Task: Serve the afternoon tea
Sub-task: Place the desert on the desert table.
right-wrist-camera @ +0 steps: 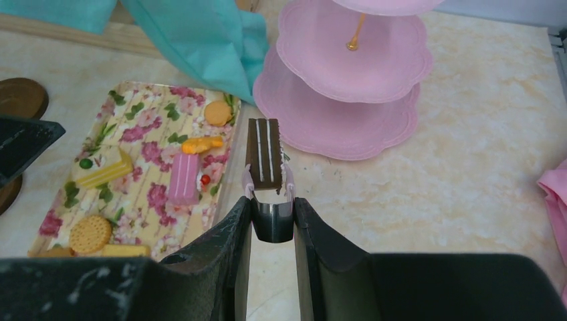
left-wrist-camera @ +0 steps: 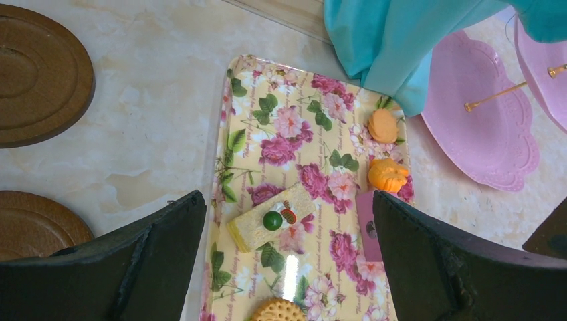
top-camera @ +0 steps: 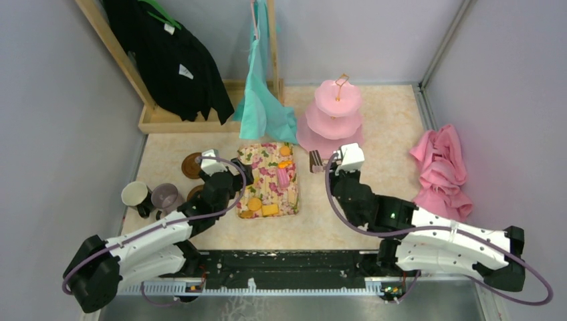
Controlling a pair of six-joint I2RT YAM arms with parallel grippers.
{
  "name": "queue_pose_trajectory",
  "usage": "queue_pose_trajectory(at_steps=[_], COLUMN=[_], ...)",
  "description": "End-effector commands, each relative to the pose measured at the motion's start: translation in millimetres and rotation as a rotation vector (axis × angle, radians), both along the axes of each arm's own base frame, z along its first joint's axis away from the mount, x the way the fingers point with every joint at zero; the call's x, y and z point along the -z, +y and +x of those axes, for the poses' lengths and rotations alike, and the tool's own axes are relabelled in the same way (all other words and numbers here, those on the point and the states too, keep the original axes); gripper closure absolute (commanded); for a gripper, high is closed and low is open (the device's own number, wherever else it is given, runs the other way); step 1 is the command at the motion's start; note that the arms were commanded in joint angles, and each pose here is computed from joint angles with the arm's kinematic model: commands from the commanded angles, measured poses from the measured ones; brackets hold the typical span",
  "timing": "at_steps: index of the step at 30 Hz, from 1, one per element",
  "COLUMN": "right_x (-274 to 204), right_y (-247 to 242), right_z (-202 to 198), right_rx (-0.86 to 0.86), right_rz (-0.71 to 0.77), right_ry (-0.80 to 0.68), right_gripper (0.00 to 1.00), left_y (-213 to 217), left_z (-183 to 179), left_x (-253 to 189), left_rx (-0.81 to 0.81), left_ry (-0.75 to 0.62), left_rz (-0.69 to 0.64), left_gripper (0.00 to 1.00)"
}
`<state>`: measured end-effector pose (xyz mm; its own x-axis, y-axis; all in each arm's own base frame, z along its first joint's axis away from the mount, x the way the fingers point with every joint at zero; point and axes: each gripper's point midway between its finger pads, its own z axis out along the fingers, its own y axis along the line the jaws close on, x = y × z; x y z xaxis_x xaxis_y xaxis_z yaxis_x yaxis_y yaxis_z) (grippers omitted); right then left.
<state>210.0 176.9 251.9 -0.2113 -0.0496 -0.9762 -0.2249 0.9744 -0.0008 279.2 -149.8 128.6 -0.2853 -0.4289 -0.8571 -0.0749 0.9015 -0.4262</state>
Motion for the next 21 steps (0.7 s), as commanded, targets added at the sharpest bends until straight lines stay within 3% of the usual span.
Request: queue_pose_trajectory(at_steps=[1,21], right_x=[-15.9,1.7], right_y=[3.5,7.3], right_z=[16.9,82.5], right_rx=[0.045,0.132], right_rz=[0.048,0.061], right_ry=[-0.063,-0.076], right_gripper=[1.00,1.00], left_y=[-8.2,-1.8], left_z=[6.3,14.4], left_x=[-18.2,-10.8], left_rx=[0.013,-0.002], left_ry=[-0.046,-0.045], left_rz=[-0.027,-0.006], left_gripper=[0.01,0.01])
